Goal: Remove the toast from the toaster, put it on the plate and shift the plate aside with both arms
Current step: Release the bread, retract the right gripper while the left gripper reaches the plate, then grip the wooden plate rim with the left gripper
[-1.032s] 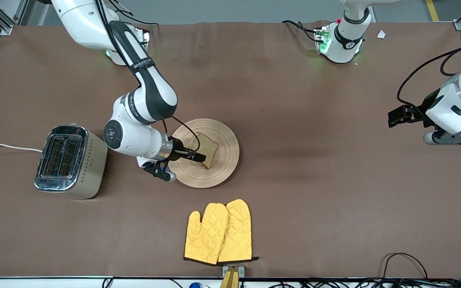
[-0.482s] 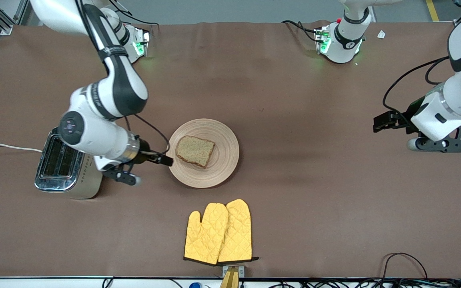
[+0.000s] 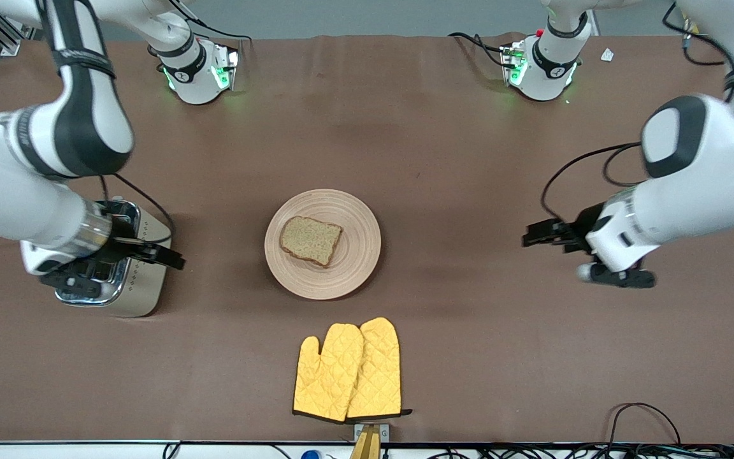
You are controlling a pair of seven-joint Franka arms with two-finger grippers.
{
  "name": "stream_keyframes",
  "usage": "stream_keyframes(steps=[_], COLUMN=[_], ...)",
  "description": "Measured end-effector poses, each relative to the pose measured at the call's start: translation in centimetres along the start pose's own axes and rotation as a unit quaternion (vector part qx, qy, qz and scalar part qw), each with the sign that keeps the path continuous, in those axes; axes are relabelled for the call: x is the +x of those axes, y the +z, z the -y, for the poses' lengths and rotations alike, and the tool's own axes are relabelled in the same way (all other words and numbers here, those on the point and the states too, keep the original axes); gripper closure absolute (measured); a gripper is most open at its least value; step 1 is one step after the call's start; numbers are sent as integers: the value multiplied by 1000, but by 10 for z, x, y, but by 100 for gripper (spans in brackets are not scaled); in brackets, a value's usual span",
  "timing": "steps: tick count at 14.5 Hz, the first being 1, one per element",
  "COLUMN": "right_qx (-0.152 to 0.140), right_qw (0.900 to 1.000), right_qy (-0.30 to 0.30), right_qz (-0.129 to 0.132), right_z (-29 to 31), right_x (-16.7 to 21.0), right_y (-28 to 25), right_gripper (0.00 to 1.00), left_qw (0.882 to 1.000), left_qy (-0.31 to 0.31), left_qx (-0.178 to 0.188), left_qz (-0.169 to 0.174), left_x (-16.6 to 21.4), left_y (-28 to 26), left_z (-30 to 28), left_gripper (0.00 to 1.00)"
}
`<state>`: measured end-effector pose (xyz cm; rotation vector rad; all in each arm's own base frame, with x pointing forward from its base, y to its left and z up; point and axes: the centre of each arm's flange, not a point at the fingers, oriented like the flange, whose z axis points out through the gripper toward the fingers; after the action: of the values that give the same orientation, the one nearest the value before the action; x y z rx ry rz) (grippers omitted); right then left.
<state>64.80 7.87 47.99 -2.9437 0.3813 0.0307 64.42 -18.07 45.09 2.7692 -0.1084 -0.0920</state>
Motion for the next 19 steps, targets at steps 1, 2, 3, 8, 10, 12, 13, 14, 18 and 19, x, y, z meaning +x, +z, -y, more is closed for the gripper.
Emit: stream_keyframes(steps=[1,2,3,8,10,12,13,14,18,19], right_qx=[0,-1,-4,-48,-51,-47,-48,-53,-59,-61], right_qw=[1000,1000,1000,999,998,998,998,997,994,994], right_qy=[-7,-12,-15,-20,-19,-27,-38,-53,-80,-83], right_qz=[0,1,1,-15,-18,-26,-30,-35,-34,-31], right_z=[-19,-38,-56,-100,-107,-112,-115,-119,-128,-127], right_x=[2,3,3,-14,-27,-41,-47,-52,-61,-62], right_y=[-13,-25,-37,-93,-117,-141,-152,-160,-173,-173], right_gripper=[0,0,0,0,0,0,0,0,0,0], left_qw=[1000,999,999,989,982,974,970,967,951,947], left_qy=[1,1,2,36,48,47,41,33,-5,-9], left_qx=[-17,-31,-45,-140,-181,-221,-238,-254,-309,-321], left_qz=[-4,-9,-12,6,12,9,6,2,-12,-14], left_x=[4,7,9,7,7,4,0,-5,-32,-38], left_y=[23,46,70,180,211,237,250,264,326,337], left_z=[-8,-15,-21,-28,-21,-17,-19,-24,-51,-55], left_gripper=[0,0,0,7,16,28,28,30,32,33])
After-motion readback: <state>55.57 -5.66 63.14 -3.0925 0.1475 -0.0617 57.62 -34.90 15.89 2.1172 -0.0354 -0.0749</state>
